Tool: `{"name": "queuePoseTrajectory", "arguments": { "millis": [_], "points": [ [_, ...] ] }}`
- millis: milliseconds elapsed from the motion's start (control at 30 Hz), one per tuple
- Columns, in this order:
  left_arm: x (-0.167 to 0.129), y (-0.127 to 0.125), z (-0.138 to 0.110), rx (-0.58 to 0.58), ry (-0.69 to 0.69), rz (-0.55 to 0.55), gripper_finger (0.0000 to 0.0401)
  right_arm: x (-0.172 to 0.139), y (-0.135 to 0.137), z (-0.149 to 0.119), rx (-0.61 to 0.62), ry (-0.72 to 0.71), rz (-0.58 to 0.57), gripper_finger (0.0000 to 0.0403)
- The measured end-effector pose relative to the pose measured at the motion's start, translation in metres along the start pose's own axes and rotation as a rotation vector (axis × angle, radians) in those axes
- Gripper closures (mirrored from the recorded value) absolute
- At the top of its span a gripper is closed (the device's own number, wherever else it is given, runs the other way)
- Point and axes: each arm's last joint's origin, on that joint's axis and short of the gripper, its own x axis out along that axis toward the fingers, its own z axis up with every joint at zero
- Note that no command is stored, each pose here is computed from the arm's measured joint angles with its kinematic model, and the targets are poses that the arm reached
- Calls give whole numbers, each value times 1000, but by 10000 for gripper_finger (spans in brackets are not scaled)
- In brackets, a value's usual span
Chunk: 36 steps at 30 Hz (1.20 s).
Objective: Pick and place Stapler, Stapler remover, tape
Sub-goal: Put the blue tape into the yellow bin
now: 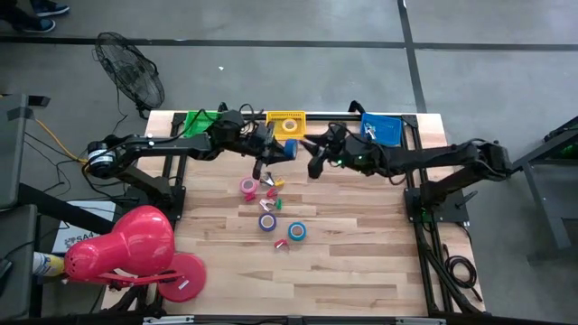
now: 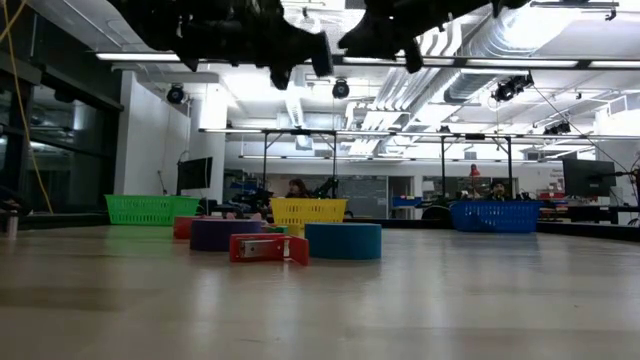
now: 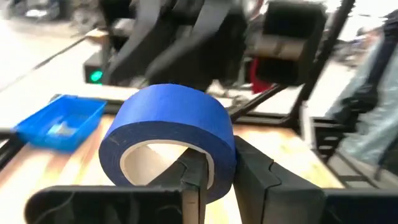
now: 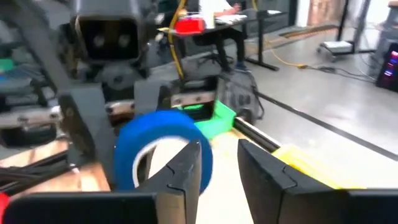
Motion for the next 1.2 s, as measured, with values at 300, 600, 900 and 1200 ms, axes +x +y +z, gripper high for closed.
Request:
{"name": "queuePoseTrajectory", "arguments": {
  "millis": [300, 600, 900, 1200],
  "points": [
    [-20, 35, -19, -148, 166, 360, 359, -35, -23, 11, 35, 111, -139, 305],
    [-33, 81, -43, -284, 201, 556, 355, -62, -47, 18, 11, 185, -240, 304],
    [-31, 124, -75, -452, 100, 628, 354, -70, -61, 23, -89, 214, -275, 304],
    [-20, 147, -83, -517, 66, 663, 353, -69, -74, 23, -184, 256, -283, 304]
  ]
}}
